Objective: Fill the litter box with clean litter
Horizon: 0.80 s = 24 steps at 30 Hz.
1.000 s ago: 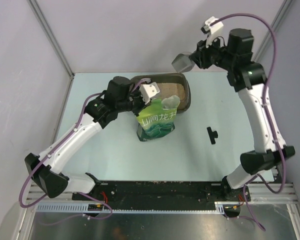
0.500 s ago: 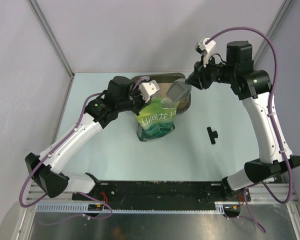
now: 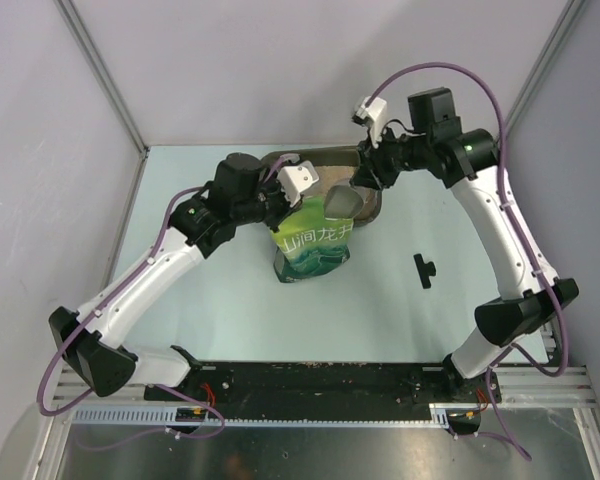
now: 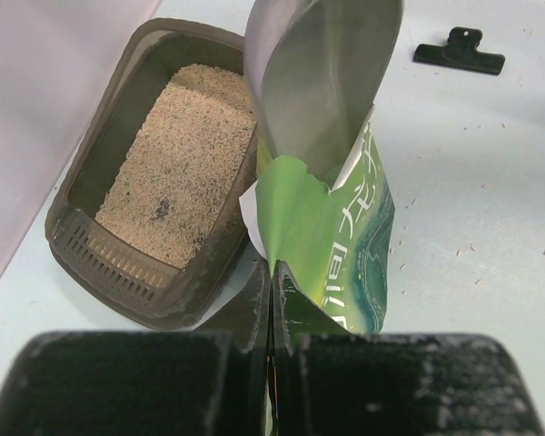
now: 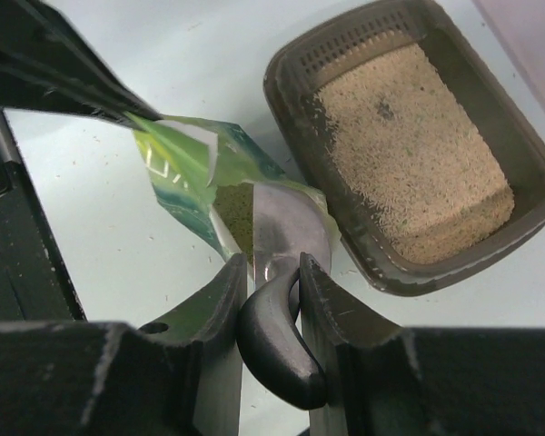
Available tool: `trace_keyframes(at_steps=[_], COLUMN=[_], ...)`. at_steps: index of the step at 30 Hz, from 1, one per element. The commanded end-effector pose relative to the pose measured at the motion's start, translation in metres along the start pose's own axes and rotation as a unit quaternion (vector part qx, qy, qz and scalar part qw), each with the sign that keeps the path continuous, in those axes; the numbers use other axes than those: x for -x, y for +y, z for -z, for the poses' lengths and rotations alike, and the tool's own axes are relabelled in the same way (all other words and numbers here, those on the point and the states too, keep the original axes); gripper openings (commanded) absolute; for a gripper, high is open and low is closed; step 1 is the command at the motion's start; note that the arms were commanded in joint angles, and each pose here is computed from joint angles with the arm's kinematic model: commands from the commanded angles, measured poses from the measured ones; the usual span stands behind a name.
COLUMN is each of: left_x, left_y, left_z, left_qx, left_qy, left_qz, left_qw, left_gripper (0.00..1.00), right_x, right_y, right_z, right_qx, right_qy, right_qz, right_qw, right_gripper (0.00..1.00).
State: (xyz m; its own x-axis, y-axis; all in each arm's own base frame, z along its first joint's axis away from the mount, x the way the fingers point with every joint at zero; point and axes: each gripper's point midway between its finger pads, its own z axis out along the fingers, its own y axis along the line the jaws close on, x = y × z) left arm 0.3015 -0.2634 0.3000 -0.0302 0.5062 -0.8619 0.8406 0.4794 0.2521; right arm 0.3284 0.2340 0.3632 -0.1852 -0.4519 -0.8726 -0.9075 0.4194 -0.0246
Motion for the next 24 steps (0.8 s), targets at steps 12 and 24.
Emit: trace_keyframes(at_steps=[12, 24], left_x=[0.054, 0.064], left_y=[0.006, 0.000], left_z=[0.031, 0.041], left_qx=[0.020, 0.011], left_qy=[-0.102, -0.124], left_qz=[-0.001, 0.025], left_qw=[0.995, 0.992], left_gripper=[0.00, 0.00], right_x=[-0.004, -0.050], right_y=[-0.008, -0.016], right_z=[-0.049, -0.077], right_qx=[-0.173, -0.240], right_qy=[0.025, 0.084], right_qz=[-0.169, -0.217], right_qw=[0.970, 0.942], right_gripper=[0.00, 0.00])
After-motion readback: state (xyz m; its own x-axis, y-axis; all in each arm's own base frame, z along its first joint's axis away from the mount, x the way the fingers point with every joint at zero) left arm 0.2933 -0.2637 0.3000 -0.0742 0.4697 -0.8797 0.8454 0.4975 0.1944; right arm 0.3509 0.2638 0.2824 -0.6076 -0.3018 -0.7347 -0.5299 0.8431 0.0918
